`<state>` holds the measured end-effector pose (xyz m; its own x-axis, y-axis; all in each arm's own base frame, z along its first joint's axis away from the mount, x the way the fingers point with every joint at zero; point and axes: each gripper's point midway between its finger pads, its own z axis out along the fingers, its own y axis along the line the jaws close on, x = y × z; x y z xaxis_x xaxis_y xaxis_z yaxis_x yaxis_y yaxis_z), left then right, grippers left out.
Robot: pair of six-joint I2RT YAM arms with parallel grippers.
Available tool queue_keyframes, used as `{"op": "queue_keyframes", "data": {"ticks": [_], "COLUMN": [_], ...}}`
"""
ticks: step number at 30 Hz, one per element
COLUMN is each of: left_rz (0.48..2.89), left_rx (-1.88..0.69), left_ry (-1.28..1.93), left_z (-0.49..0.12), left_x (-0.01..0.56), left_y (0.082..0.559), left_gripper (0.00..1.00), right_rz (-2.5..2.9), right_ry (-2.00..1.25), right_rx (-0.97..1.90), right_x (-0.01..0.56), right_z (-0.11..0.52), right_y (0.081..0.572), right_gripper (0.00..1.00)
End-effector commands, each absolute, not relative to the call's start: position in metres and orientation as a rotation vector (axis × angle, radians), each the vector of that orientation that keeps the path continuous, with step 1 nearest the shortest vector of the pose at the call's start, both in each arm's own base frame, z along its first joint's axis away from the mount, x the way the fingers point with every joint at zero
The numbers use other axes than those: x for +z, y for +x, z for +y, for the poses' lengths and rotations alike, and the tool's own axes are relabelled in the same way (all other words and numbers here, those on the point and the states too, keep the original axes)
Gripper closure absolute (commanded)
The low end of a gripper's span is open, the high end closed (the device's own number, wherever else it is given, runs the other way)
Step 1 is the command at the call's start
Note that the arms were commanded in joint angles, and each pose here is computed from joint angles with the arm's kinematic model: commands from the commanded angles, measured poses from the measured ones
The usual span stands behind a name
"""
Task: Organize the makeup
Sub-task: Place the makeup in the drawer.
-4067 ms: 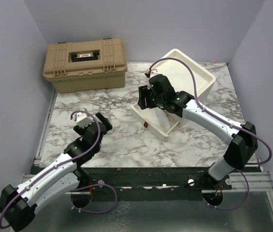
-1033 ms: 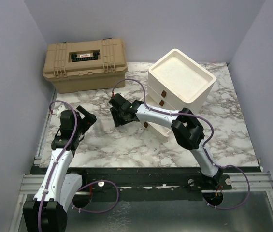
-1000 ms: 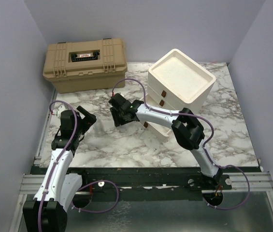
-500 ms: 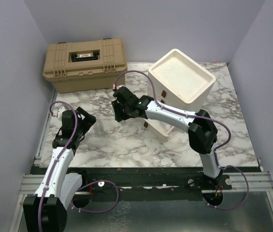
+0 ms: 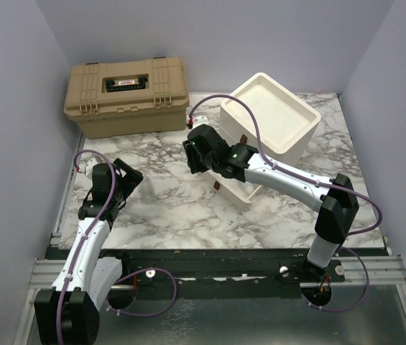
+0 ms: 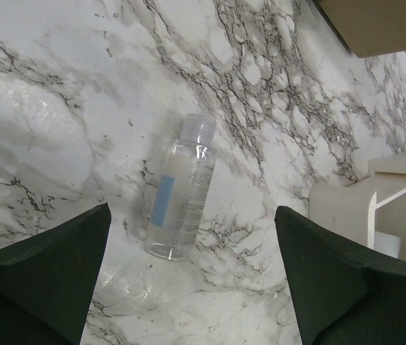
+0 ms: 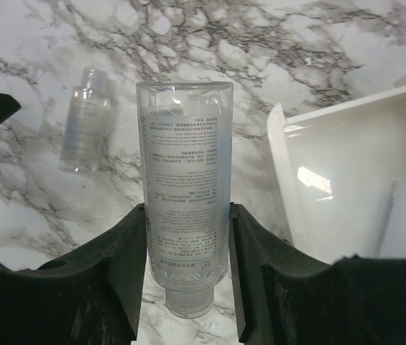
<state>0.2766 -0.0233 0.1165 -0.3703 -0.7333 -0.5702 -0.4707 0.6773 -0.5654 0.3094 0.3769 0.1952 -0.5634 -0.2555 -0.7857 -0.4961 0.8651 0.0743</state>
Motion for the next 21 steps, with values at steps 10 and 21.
{"op": "queue_keyframes", "data": {"ticks": [10,21], "left_rz": [2.029,1.968], "left_rx": [-0.444,-0.459], "left_ry": [-0.882,-0.93], "left_z": [-0.03,-0.027], "left_x": [0.123,0.131], "left_y": [0.281,0.28], "left_gripper": [0.03,0.03], "right_rz": [2.112,2.186], "right_ry": [-0.43,-0.405], "right_rx": [0.192,0.212], "right_x": [0.21,0.19], "right_z": [0.33,0.295], "right_y": [0.331,0.339], "right_gripper": [0.64,0.63]}}
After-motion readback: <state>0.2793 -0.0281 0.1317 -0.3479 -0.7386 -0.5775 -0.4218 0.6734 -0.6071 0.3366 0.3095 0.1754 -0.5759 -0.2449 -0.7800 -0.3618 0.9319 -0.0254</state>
